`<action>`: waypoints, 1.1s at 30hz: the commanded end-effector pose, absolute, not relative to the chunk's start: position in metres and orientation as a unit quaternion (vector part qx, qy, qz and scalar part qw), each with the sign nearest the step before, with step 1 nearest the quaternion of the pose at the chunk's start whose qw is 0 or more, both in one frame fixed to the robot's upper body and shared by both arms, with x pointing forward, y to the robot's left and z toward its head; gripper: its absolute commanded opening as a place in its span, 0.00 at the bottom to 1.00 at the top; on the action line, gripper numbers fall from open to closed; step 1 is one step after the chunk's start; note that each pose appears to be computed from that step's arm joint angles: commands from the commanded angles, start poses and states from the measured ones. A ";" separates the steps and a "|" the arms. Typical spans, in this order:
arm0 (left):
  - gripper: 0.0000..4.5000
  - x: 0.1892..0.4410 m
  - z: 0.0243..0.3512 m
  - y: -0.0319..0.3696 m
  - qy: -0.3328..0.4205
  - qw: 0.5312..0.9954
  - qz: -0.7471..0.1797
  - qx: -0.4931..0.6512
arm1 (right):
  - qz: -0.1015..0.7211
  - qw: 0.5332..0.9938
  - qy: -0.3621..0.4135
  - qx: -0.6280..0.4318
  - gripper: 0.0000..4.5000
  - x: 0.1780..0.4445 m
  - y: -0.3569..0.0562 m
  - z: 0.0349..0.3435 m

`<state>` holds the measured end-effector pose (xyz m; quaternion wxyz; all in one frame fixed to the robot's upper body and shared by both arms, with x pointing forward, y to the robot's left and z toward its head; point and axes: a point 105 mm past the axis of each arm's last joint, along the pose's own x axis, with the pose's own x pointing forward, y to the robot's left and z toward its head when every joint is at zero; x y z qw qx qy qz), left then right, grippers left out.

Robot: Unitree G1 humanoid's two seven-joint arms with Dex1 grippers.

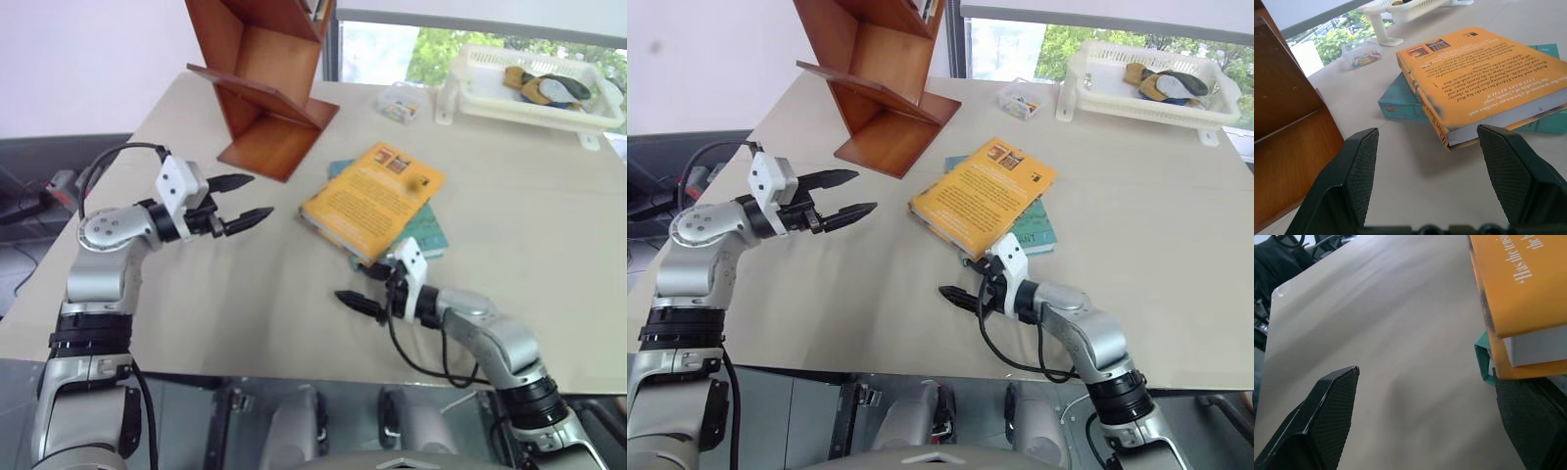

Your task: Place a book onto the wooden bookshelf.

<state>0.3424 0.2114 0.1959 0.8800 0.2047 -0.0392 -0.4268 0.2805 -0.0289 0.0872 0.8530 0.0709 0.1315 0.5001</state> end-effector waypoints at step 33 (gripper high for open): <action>0.79 0.340 0.210 0.212 -0.060 0.875 -0.426 0.220 | 0.334 0.939 0.071 0.030 1.00 0.313 -0.076 0.104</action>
